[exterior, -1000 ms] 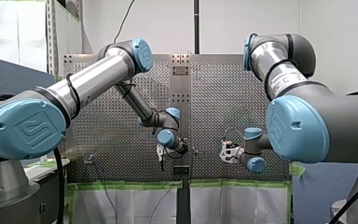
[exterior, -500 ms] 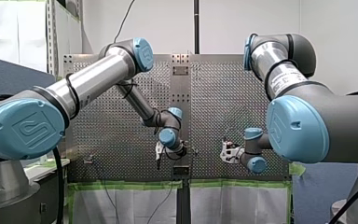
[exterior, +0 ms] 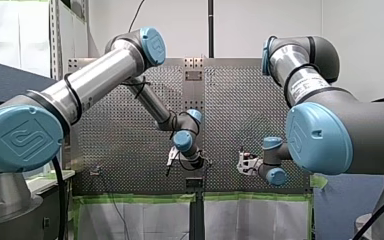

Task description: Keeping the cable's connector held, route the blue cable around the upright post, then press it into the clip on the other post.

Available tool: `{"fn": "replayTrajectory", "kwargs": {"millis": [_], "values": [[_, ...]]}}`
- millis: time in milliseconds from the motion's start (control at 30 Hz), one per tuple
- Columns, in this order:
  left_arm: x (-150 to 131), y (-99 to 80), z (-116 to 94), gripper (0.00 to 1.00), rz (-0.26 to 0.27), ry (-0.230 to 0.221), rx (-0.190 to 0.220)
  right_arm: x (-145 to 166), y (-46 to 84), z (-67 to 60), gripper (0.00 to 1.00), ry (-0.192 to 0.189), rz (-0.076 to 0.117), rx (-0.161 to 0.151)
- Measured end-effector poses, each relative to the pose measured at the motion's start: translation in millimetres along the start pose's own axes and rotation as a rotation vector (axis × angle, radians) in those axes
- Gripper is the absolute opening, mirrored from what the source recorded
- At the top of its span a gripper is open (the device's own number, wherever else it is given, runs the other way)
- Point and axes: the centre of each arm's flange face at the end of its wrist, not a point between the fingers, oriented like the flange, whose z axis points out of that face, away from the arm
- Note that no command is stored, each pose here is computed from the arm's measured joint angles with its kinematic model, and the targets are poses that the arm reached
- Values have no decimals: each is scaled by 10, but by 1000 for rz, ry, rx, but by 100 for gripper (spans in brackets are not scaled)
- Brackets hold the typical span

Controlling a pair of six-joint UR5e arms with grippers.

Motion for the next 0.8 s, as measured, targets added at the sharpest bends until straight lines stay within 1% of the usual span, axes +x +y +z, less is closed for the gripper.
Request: {"fn": "replayTrajectory", "kwargs": {"millis": [100, 233, 367, 467, 633, 800], "values": [[46, -41, -87, 100, 18, 10, 21, 0, 10, -1, 0, -1, 1, -1], [174, -95, -150, 100, 23, 16, 37, -1, 12, -2, 0, -1, 1, -2], [352, -154, -208, 100, 1, 20, 50, -1, 13, -2, 0, -1, 1, -2], [413, -171, -227, 100, -18, 17, 51, -1, 14, -2, 0, -1, 1, -2], [407, -182, -206, 100, -43, -14, 45, -3, 13, -5, 0, -3, 1, -2], [364, -211, -172, 100, -66, -62, 43, -4, 12, -6, 0, -4, 2, -2]]}}
